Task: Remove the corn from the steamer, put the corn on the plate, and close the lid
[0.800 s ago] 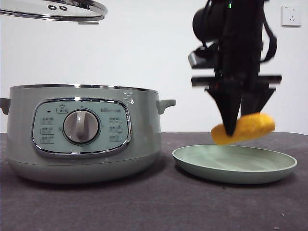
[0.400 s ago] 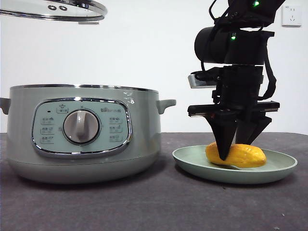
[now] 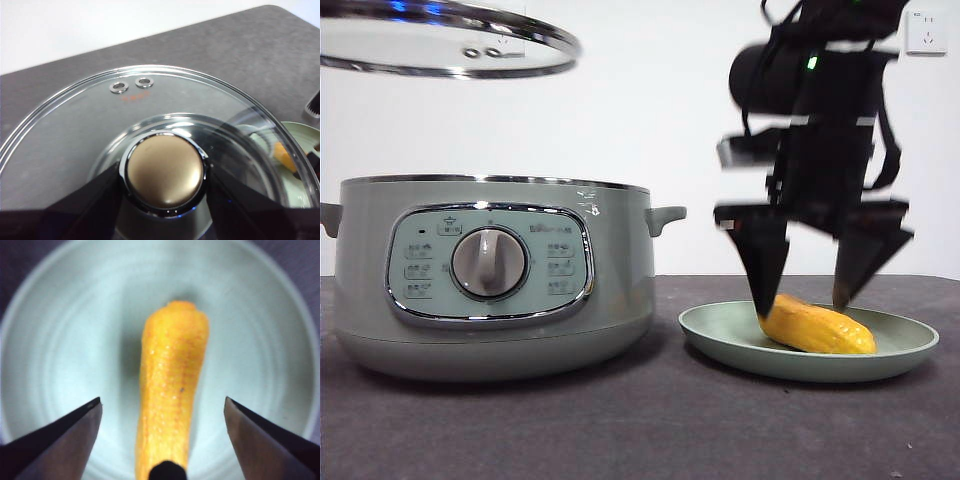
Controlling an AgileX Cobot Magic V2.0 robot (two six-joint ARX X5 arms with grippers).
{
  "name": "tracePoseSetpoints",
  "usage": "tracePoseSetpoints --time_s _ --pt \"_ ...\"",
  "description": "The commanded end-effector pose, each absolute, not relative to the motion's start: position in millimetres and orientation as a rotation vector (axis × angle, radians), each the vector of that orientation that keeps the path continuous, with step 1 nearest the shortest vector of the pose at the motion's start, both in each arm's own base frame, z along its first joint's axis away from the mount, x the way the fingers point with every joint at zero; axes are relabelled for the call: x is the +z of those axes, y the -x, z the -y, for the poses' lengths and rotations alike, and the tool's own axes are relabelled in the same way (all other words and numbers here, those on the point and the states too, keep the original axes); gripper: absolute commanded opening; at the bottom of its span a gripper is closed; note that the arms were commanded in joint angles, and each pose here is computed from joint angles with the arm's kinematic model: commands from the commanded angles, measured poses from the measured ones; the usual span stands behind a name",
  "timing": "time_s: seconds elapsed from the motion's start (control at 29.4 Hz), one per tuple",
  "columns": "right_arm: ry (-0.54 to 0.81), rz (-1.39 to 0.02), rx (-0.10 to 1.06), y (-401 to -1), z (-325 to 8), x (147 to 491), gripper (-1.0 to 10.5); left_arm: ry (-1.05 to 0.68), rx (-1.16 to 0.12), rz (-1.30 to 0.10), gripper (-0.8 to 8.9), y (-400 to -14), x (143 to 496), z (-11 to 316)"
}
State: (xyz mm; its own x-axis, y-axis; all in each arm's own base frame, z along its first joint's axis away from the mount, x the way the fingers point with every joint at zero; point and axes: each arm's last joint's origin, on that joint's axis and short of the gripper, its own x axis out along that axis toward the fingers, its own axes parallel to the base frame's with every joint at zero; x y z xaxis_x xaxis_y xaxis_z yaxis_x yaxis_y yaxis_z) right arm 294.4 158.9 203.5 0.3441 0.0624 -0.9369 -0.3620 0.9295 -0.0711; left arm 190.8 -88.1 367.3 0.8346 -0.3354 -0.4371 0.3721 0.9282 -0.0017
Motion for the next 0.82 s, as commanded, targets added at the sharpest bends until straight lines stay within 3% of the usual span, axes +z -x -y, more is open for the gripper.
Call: tracePoseSetpoints --time_s 0.03,0.41,0.61,0.82 --pt "0.262 -1.140 0.282 -285 -154 224 4.1 -0.042 -0.404 -0.407 -0.09 -200 370 96" --pt "0.189 -0.958 0.285 -247 -126 295 4.1 -0.067 -0.430 -0.516 -0.09 -237 337 121" --pt "0.190 -0.905 0.218 -228 -107 317 4.1 -0.084 -0.455 -0.582 -0.09 -254 317 134" --pt "0.197 -0.937 0.162 -222 -93 319 4.1 -0.099 -0.451 -0.641 -0.09 -257 307 136"
